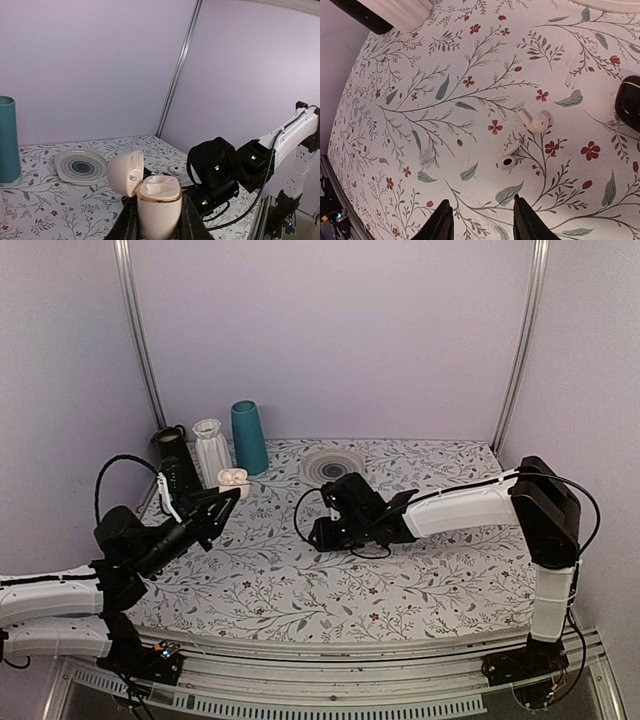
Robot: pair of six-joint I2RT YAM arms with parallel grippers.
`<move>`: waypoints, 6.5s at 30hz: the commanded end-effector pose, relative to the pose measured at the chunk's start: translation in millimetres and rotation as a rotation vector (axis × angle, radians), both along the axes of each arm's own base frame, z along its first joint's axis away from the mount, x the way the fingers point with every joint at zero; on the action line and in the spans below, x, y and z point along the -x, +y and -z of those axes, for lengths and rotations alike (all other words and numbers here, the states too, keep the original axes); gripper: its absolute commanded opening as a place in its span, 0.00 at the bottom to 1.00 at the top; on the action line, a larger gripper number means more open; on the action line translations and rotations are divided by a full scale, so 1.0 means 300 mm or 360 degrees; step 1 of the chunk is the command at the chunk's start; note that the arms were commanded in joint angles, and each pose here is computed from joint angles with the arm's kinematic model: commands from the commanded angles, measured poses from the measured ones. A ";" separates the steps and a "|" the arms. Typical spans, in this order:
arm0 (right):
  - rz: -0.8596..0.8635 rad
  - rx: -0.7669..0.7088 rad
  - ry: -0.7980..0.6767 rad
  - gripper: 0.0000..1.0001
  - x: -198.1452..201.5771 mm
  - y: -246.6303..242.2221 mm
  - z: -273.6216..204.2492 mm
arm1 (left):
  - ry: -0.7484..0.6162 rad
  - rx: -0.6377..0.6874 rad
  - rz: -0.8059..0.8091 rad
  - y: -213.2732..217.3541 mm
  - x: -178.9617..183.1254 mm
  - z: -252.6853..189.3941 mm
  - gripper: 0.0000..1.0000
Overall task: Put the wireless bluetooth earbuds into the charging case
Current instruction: Pick up the right earbud from the center of the board, then place the right earbud in the right side groove of the charging case.
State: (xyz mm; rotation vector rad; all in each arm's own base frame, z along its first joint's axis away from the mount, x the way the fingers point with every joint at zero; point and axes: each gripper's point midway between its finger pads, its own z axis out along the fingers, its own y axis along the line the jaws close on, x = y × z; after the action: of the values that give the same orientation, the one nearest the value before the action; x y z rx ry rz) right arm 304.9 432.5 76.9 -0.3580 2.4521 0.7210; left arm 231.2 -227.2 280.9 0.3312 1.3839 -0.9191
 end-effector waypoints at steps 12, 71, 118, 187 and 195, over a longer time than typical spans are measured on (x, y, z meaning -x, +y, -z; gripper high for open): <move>0.0610 0.0125 0.0162 0.28 -0.173 -0.037 0.087 | -0.0014 0.0024 0.0060 0.017 0.025 -0.016 0.00; 0.0758 0.0119 0.0162 0.24 -0.242 0.005 0.181 | 0.0000 0.0028 0.0138 -0.004 0.033 -0.027 0.00; 0.0312 0.0538 0.0021 0.23 -0.218 0.030 0.305 | 0.0010 0.0013 0.0138 -0.010 0.018 -0.030 0.00; -0.0122 0.0212 -0.1211 0.13 0.135 -0.204 -0.588 | 0.0497 -0.0147 0.1089 -0.394 -0.078 0.183 0.00; -0.0185 0.0279 -0.1291 0.13 0.150 -0.152 -0.594 | 0.0509 -0.0158 0.1183 -0.435 -0.056 0.182 0.00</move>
State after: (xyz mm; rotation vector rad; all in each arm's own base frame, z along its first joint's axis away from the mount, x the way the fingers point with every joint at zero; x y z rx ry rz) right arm 259.5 377.4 243.7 -0.6889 1.7787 0.3367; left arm 252.7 -350.0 216.8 0.7923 1.6763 -1.5257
